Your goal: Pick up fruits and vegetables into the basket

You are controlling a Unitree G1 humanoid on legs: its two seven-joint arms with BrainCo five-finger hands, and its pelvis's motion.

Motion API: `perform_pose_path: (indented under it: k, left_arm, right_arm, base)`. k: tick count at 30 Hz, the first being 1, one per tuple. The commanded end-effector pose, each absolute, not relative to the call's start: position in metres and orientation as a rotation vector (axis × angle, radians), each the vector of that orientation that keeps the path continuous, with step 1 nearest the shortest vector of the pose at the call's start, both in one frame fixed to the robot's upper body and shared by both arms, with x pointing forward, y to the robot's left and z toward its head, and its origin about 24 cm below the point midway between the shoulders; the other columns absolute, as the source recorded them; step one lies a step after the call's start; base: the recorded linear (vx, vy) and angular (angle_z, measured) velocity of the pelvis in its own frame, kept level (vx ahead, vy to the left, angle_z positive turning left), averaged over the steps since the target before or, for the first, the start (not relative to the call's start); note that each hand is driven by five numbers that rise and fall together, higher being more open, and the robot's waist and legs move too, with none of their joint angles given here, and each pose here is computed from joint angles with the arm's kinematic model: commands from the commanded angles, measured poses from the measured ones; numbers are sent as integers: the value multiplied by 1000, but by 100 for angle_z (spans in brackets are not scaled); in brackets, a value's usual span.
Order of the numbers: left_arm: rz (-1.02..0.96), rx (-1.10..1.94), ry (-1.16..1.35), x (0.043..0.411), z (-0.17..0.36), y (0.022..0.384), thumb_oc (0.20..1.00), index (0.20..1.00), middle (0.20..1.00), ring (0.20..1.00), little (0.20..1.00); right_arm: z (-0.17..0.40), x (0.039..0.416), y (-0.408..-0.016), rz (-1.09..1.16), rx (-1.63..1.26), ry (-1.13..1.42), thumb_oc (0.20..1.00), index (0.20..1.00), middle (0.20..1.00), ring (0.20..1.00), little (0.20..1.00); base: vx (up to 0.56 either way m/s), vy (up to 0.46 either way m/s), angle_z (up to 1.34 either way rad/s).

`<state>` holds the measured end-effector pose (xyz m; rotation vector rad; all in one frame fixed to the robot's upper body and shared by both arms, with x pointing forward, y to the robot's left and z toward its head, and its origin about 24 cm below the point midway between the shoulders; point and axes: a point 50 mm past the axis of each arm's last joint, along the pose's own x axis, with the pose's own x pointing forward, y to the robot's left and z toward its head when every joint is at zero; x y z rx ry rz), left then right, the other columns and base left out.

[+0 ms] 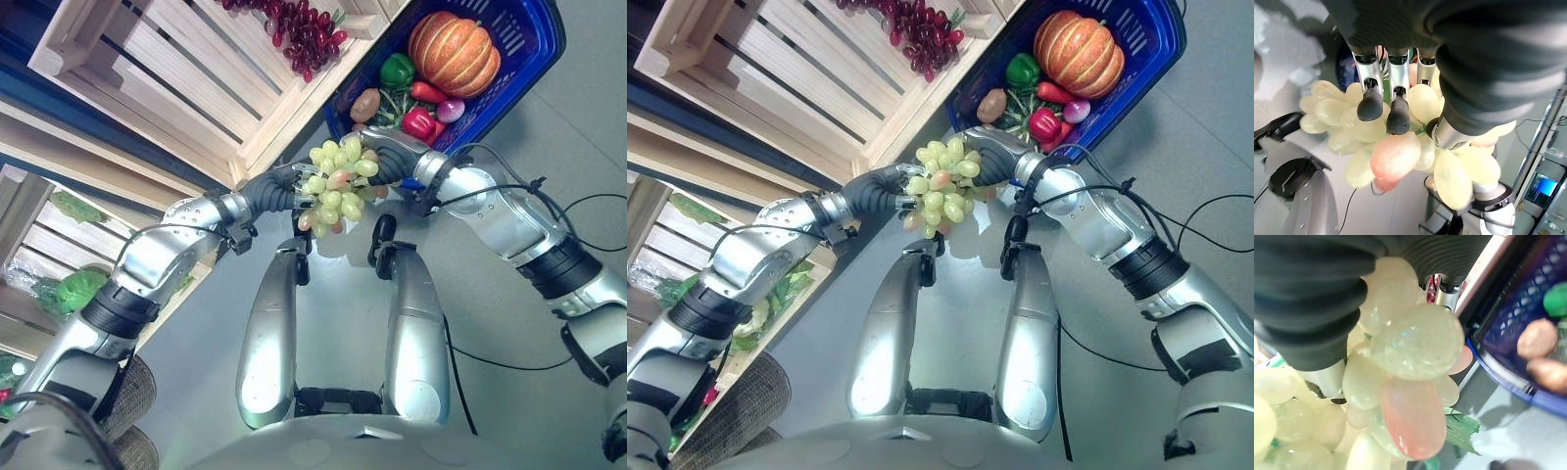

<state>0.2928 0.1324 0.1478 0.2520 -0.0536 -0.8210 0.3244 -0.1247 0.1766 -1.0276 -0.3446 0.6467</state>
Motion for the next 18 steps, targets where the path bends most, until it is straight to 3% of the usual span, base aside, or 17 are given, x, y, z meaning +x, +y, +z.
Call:
perform_pose_path:
  k: [1, 18]
  left_arm:
    - [-588, 219, -298, 297, 187, 155, 1000, 1000, 1000, 1000, 1000]
    - [-283, 62, -386, 289, 180, 193, 1000, 1000, 1000, 1000, 1000]
  right_arm:
    - [184, 301, -98, 809, -850, -484, 200, 200, 200, 200, 200]
    - [181, 291, -124, 780, -582, -479, 200, 200, 200, 200, 200]
  base:
    - [12, 2, 4]
    - [9, 0, 2]
